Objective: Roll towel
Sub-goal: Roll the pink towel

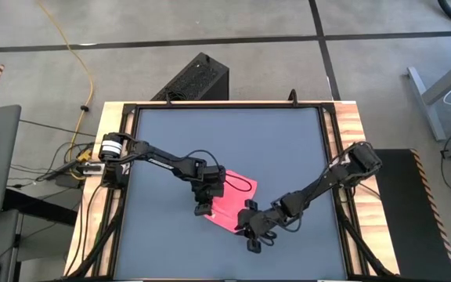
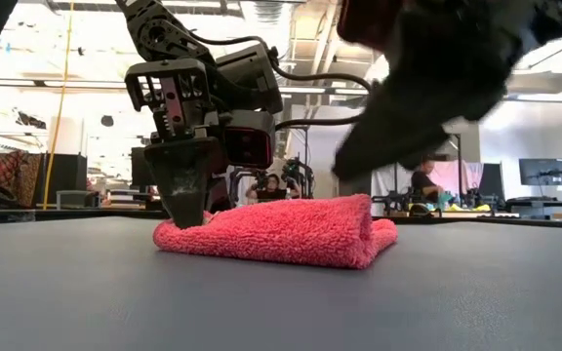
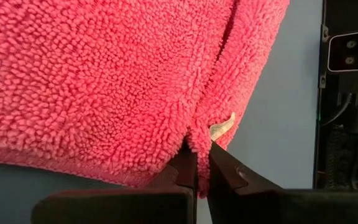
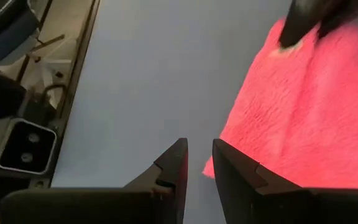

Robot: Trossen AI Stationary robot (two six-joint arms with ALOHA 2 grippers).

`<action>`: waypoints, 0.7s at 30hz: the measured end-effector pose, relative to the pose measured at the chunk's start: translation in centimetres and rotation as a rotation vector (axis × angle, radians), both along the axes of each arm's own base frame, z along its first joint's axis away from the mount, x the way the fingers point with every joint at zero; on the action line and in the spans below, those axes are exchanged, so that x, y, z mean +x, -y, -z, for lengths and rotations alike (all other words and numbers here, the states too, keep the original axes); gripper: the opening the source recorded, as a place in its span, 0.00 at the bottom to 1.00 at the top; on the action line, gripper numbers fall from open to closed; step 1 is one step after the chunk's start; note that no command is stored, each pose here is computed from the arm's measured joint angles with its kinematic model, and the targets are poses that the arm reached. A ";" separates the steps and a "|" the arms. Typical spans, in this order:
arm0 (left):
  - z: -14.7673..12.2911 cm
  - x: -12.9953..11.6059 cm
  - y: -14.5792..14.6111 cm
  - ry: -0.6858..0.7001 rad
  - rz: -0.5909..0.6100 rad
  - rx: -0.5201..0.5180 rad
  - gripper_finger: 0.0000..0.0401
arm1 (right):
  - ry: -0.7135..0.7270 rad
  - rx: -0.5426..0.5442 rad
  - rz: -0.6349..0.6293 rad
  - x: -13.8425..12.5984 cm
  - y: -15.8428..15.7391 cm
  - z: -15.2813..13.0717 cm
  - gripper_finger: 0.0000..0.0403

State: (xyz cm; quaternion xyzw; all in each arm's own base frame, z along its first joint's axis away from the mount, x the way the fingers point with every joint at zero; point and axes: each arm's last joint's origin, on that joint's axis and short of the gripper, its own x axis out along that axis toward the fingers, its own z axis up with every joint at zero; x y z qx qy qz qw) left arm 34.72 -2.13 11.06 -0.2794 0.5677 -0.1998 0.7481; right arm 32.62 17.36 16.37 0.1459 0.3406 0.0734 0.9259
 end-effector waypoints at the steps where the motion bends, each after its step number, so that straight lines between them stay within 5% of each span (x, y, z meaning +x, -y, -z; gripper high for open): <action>1: 0.0 0.0 0.0 -0.001 0.001 -0.002 0.00 | 0.005 -0.008 -0.008 0.0 0.0 -0.7 0.26; 13: 0.0 0.0 0.0 0.002 0.000 -0.006 0.00 | -0.033 -0.013 -0.099 -0.5 1.0 -3.0 0.29; 21: 0.0 0.0 0.0 -0.005 -0.009 -0.010 0.00 | -0.098 0.025 -0.072 0.0 2.8 -2.7 0.59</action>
